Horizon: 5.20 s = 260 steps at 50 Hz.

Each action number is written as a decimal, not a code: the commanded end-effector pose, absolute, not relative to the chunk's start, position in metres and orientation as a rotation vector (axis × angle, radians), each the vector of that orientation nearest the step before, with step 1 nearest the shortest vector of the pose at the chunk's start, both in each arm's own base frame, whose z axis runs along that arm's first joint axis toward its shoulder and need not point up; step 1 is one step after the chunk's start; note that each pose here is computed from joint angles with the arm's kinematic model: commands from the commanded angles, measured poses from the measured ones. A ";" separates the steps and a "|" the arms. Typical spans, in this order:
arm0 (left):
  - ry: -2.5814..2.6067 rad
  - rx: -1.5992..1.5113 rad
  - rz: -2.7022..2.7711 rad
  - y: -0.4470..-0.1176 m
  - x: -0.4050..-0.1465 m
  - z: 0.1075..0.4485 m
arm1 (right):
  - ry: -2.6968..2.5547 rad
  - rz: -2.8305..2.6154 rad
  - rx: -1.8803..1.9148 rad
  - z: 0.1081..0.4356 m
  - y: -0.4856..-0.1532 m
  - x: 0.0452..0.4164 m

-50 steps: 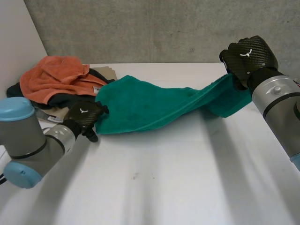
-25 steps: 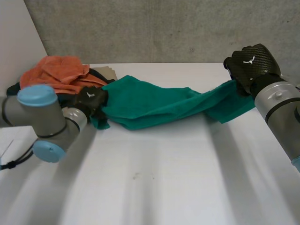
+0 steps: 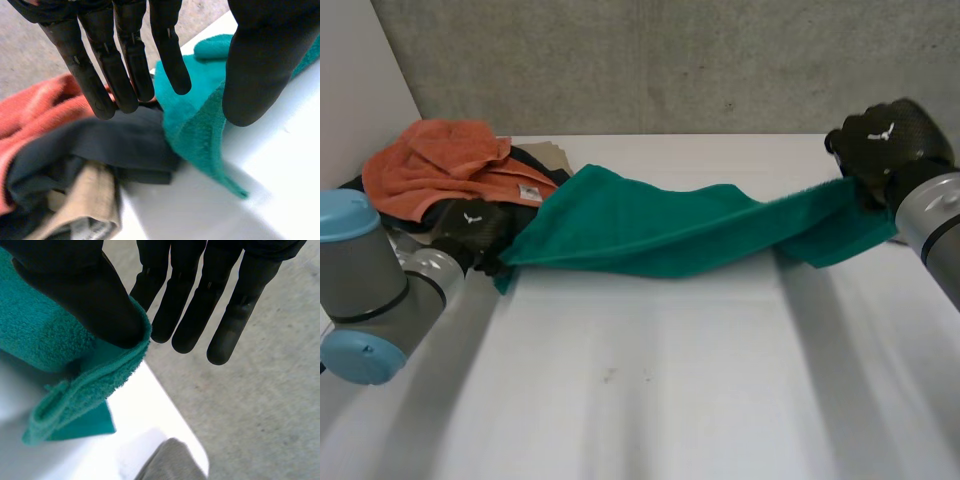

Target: Fold the laundry.

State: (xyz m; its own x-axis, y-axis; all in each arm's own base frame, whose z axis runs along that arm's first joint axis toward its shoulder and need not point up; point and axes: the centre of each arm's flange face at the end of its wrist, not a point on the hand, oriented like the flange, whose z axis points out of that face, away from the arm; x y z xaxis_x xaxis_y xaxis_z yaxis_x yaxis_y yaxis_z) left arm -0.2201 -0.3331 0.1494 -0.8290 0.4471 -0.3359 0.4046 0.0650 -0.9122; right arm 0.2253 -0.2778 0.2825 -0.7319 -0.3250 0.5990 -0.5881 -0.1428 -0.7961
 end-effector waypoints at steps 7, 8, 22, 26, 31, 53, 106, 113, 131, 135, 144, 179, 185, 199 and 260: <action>-2.305 -0.921 1.851 -0.337 -0.225 0.126 | -1.990 1.905 1.074 0.257 -0.279 0.224; -2.315 -0.919 1.843 -0.339 -0.225 0.122 | -1.990 1.904 1.073 0.257 -0.279 0.224; -2.374 -0.872 2.011 -0.368 -0.209 0.140 | -1.997 1.901 1.055 0.259 -0.280 0.222; -2.266 -0.851 2.140 -0.344 -0.206 0.195 | -1.953 1.925 1.049 0.272 -0.277 0.221; -2.045 -0.804 2.407 -0.308 -0.199 0.277 | -1.772 1.988 1.039 0.328 -0.256 0.212; -2.276 -1.057 2.001 -0.305 -0.211 0.255 | -2.000 1.504 1.202 0.283 -0.295 0.190; -2.293 -1.133 2.060 -0.301 -0.244 0.170 | -2.061 1.702 1.194 0.163 -0.332 0.202; -2.434 -1.547 1.732 -0.205 -0.214 0.180 | -2.121 1.247 1.383 0.185 -0.258 0.159; -2.358 -1.657 1.810 -0.243 -0.233 0.162 | -2.016 1.350 1.308 0.171 -0.291 0.163; -2.285 -1.620 1.974 -0.283 -0.251 0.161 | -1.928 1.473 1.296 0.164 -0.314 0.183; -2.208 -1.538 2.223 -0.364 -0.288 0.155 | -1.750 1.605 1.175 0.149 -0.381 0.199; -2.202 -1.153 2.101 -0.335 -0.303 0.185 | -2.375 1.649 0.980 0.174 -0.352 0.178; -2.142 -1.011 1.895 -0.314 -0.287 0.183 | -2.479 1.563 0.981 0.156 -0.342 0.163; -2.079 -0.972 1.893 -0.297 -0.282 0.189 | -2.393 1.576 0.872 0.128 -0.370 0.138; -2.000 -0.944 1.993 -0.271 -0.269 0.212 | -2.145 1.548 0.805 0.131 -0.383 0.085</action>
